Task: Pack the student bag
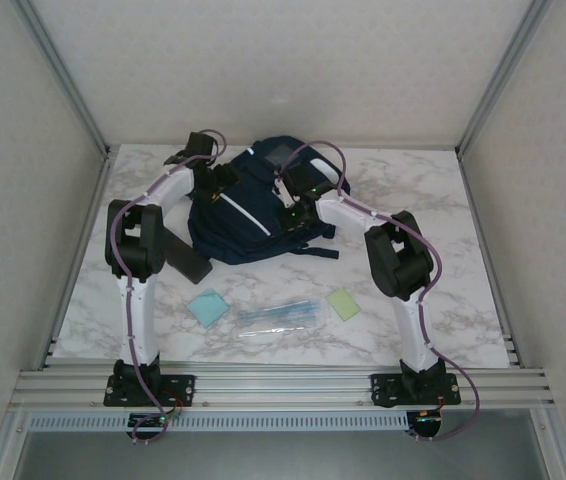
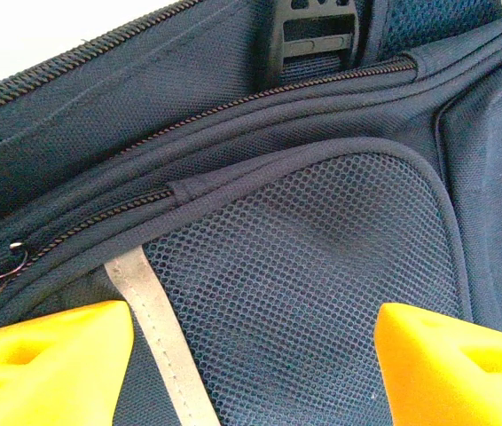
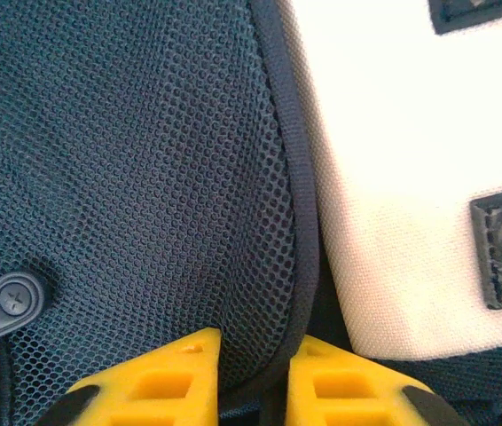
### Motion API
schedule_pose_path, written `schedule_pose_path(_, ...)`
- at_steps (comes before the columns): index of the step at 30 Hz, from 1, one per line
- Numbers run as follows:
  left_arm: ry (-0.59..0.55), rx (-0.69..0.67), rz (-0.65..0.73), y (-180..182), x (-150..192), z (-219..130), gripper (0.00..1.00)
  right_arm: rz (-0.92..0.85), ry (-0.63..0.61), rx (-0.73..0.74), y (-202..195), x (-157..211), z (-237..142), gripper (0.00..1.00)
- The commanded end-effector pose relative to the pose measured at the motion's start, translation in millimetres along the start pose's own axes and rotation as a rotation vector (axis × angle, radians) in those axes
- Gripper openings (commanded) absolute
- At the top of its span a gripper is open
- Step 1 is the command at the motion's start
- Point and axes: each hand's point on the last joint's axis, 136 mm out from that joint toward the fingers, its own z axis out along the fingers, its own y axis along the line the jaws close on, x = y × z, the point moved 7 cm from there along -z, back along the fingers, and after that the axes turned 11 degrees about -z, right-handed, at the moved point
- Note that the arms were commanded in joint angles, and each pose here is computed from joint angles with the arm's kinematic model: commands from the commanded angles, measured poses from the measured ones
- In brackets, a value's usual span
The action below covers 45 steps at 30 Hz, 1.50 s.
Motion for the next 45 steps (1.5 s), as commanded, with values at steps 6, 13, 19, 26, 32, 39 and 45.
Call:
schedule_pose_path(6,0.032,-0.039,-0.001,5,6,13,0.72,-0.041,0.26,0.132,-22,60,11,0.33)
schedule_pose_path(13,0.032,-0.047,-0.004,8,6,15,0.72,-0.017,0.299,0.05,-17,72,19,0.14)
schedule_pose_path(19,0.029,-0.047,-0.006,8,6,16,0.72,0.038,0.332,-0.085,-8,85,8,0.33)
schedule_pose_path(26,0.024,-0.032,-0.03,6,6,18,0.72,0.232,0.204,-0.687,46,61,-23,0.53)
schedule_pose_path(32,0.023,-0.023,-0.031,3,6,18,0.72,0.242,0.067,-0.935,54,42,-63,0.55)
schedule_pose_path(39,0.022,-0.018,-0.032,3,6,17,0.72,0.238,0.013,-1.041,47,38,-82,0.55)
schedule_pose_path(45,0.023,-0.004,-0.012,-2,7,8,0.72,0.328,-0.002,-0.685,11,47,-83,0.53)
